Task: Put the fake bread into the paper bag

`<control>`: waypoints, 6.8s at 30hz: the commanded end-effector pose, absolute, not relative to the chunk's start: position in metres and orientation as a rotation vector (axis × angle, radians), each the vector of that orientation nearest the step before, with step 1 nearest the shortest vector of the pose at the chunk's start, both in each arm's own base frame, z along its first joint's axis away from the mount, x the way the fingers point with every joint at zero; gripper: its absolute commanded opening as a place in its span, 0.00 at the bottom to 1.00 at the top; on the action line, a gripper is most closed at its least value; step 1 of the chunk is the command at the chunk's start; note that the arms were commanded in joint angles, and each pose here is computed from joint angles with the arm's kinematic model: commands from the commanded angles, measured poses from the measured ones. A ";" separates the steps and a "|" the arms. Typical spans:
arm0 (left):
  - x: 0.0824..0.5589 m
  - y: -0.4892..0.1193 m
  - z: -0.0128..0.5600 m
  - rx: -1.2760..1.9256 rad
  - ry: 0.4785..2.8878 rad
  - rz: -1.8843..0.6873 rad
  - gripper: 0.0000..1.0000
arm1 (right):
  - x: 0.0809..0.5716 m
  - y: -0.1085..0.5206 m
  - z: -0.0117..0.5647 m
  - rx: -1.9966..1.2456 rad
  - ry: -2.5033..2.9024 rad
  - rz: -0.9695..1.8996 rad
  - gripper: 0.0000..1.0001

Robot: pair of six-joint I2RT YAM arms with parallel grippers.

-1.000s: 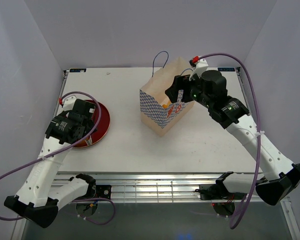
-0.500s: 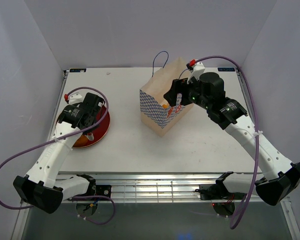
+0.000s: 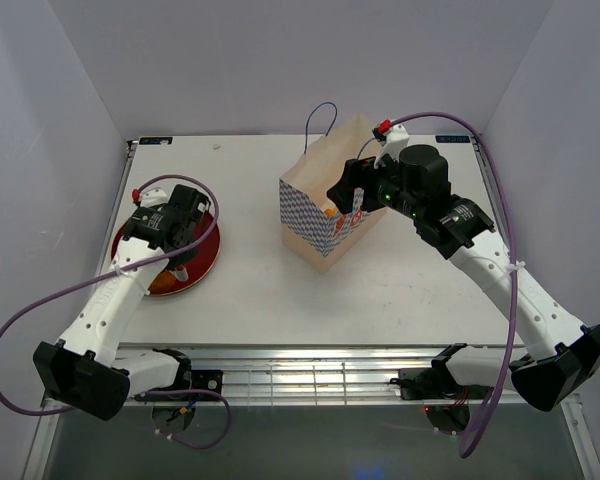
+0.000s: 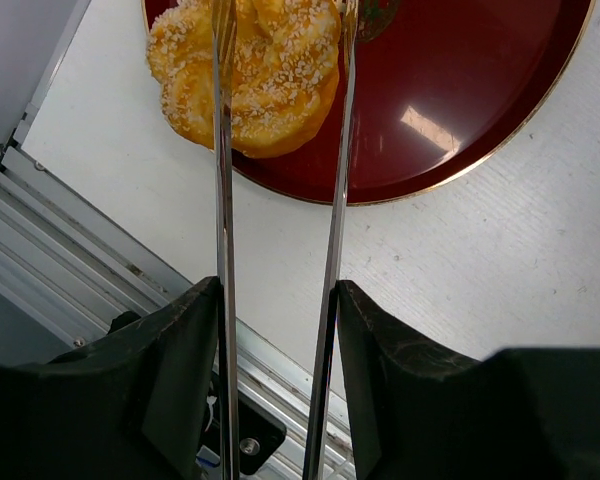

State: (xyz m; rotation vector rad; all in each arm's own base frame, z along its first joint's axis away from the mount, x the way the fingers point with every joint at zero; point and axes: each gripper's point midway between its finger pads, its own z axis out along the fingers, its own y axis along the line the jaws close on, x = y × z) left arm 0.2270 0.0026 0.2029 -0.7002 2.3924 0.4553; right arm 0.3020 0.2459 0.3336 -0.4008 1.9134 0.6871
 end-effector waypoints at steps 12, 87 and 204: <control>0.228 -0.002 0.177 -0.689 2.444 0.437 0.58 | 0.299 0.245 0.363 -0.394 1.819 0.727 0.90; 0.255 -0.192 0.492 0.071 1.801 -1.134 0.27 | 0.364 0.234 0.391 -0.019 1.666 0.741 0.70; 0.296 -0.117 0.362 -0.145 1.789 -0.539 0.57 | 0.287 0.198 0.372 -0.256 1.831 0.746 0.90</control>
